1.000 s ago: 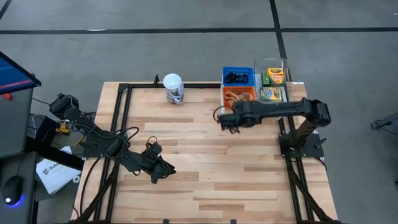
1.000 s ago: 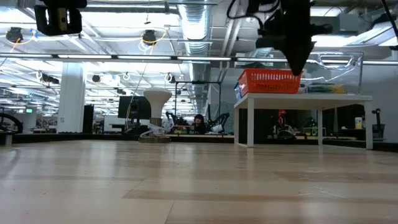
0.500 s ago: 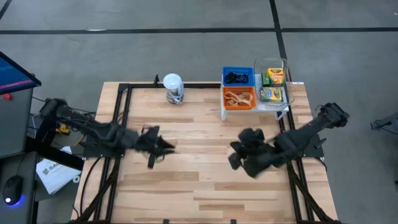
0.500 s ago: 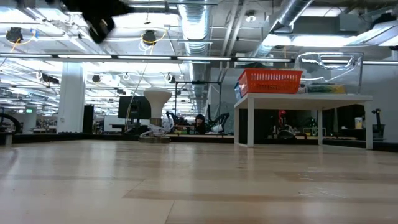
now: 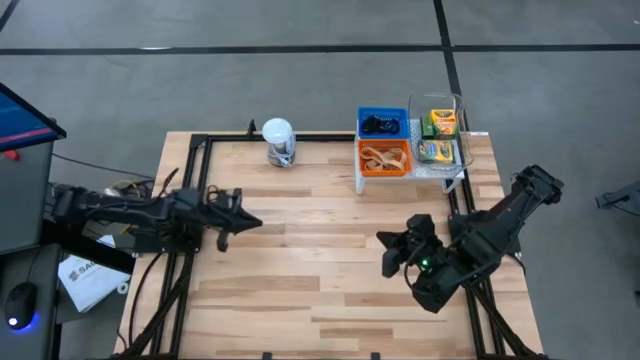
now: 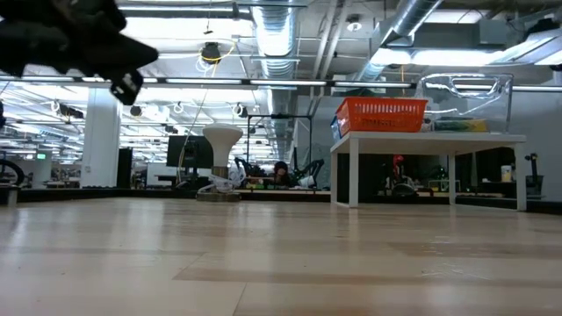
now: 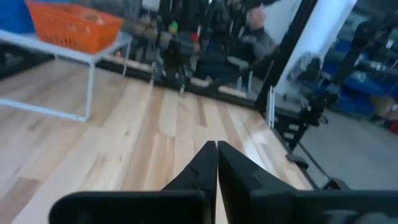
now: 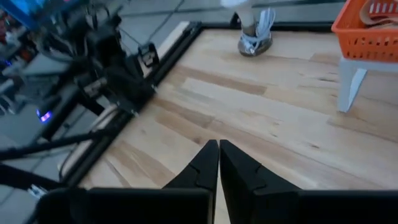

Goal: Pick & Place Office Desk Supplies
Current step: Return to Home Position

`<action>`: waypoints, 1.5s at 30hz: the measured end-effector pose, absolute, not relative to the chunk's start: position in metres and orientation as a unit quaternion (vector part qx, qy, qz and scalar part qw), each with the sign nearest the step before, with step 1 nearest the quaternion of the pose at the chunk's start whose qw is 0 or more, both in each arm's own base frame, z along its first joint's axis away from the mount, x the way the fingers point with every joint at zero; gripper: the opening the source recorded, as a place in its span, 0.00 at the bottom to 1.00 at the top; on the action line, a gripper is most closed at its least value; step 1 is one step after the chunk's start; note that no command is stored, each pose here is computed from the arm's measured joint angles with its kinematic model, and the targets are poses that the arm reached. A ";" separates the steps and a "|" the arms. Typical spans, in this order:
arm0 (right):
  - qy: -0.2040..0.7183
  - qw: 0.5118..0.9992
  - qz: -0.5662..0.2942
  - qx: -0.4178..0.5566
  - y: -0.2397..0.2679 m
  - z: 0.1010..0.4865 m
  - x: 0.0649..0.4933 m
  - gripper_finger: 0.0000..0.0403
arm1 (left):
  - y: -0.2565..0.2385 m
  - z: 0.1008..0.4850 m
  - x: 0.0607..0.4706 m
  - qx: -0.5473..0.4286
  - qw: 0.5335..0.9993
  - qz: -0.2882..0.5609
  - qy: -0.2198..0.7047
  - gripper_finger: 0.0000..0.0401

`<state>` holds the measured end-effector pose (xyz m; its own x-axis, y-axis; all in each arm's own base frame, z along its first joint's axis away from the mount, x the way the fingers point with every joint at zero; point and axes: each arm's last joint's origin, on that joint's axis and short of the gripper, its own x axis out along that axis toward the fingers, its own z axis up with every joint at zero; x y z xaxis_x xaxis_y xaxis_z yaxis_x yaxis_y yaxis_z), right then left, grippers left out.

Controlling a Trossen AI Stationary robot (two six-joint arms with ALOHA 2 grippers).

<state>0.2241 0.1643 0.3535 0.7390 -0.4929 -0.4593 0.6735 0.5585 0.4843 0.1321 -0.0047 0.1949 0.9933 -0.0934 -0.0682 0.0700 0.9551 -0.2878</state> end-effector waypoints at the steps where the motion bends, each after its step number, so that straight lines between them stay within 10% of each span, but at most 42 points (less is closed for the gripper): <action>1: 0.132 0.872 -0.334 0.331 0.165 0.354 0.223 0.03 | -0.005 0.192 0.127 -0.143 0.988 -0.040 0.029 0.01; 24: 0.132 0.872 -0.327 0.340 0.166 0.355 0.227 0.03 | -0.002 0.170 0.094 -0.130 0.990 0.031 0.054 0.01; 38: 0.457 0.865 -0.069 0.194 0.101 0.305 0.332 0.03 | -0.002 0.164 0.104 -0.178 0.979 0.042 0.092 0.01; 45: 0.165 0.985 0.028 0.040 0.059 0.368 0.340 0.03 | -0.002 0.160 0.107 -0.176 0.976 0.046 0.116 0.01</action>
<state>0.3402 0.0587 0.3680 0.9442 0.0676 -0.3223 -0.0410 0.9952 0.0886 0.1067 -0.0025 0.1600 0.9689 0.0495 -0.2424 -0.1310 0.9338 -0.3330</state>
